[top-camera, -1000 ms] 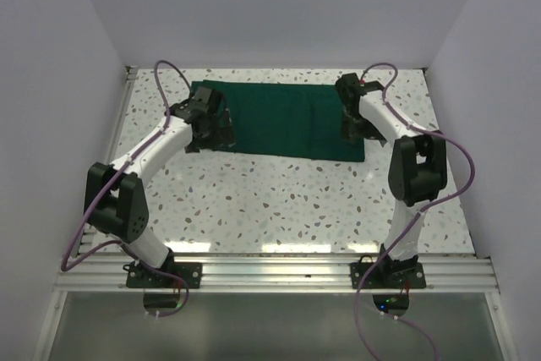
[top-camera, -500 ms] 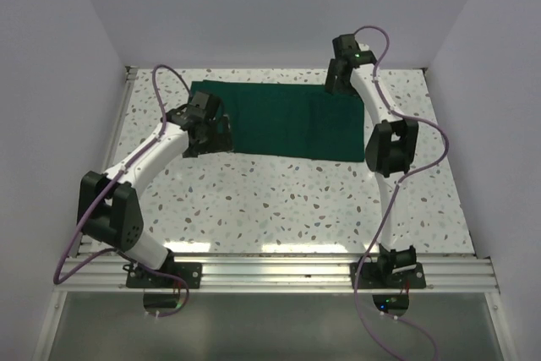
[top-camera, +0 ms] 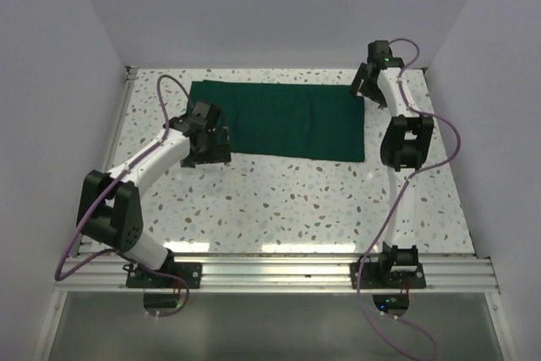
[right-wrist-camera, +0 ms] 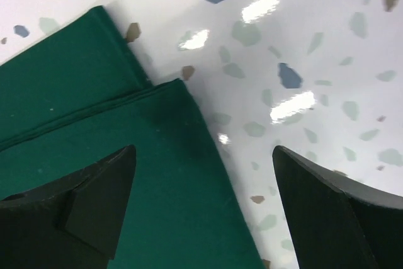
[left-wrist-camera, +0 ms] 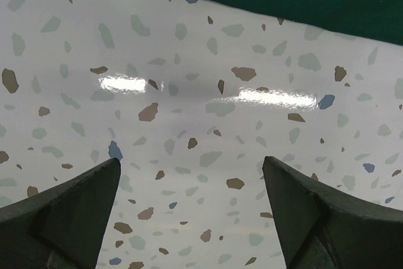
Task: Open and lay out the surgical kit
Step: Open the surgical kit at the center of the board.
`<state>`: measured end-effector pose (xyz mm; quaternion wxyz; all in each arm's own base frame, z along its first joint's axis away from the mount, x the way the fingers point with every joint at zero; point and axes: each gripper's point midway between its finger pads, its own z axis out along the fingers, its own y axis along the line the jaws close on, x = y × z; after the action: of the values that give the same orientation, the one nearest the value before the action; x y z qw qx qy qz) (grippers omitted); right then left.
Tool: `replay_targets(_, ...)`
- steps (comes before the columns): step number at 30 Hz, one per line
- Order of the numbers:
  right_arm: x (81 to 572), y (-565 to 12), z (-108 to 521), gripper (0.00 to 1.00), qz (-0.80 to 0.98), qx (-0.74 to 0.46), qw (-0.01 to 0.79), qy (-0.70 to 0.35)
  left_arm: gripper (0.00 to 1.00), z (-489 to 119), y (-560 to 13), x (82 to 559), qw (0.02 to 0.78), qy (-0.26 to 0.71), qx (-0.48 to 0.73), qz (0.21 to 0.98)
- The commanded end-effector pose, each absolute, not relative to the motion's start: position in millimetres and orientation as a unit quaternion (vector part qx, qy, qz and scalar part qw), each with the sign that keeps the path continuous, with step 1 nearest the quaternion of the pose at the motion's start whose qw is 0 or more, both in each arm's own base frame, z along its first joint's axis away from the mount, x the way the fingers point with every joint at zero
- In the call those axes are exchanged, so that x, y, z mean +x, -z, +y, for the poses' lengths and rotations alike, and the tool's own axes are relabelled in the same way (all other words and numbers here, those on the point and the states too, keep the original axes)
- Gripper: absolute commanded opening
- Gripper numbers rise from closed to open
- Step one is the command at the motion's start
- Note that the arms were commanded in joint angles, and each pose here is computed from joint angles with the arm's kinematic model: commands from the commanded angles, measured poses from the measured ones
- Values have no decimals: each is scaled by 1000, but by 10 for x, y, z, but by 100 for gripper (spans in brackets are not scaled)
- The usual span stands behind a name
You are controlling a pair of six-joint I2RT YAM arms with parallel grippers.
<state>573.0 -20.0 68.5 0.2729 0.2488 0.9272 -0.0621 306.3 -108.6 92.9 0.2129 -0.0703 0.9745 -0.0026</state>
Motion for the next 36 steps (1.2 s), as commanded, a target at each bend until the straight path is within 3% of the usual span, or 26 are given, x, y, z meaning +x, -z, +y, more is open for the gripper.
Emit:
replay_targets(1,5854,-559,167,93,933,236,273,-9,100,-1150,-897,3154,219,10,-61,974)
replay_targets(6,5864,-357,267,85,935,238,259,-34,100,-1164,-837,3188,213,7,-56,975)
replay_targets(10,5876,-295,255,72,935,240,259,-28,100,-1162,-817,3215,211,3,-52,976)
replay_targets(21,5749,-333,-240,74,922,262,271,83,100,-1155,-788,3279,205,-9,-41,978)
replay_targets(27,5844,-301,-258,74,919,269,280,67,100,-1137,-756,3251,199,-13,-36,979)
replay_targets(33,5941,-87,-146,50,920,278,275,38,99,-1125,-760,3233,195,-15,-37,980)
replay_targets(36,5943,63,-84,44,922,281,266,23,100,-1114,-759,3204,193,-17,-37,980)
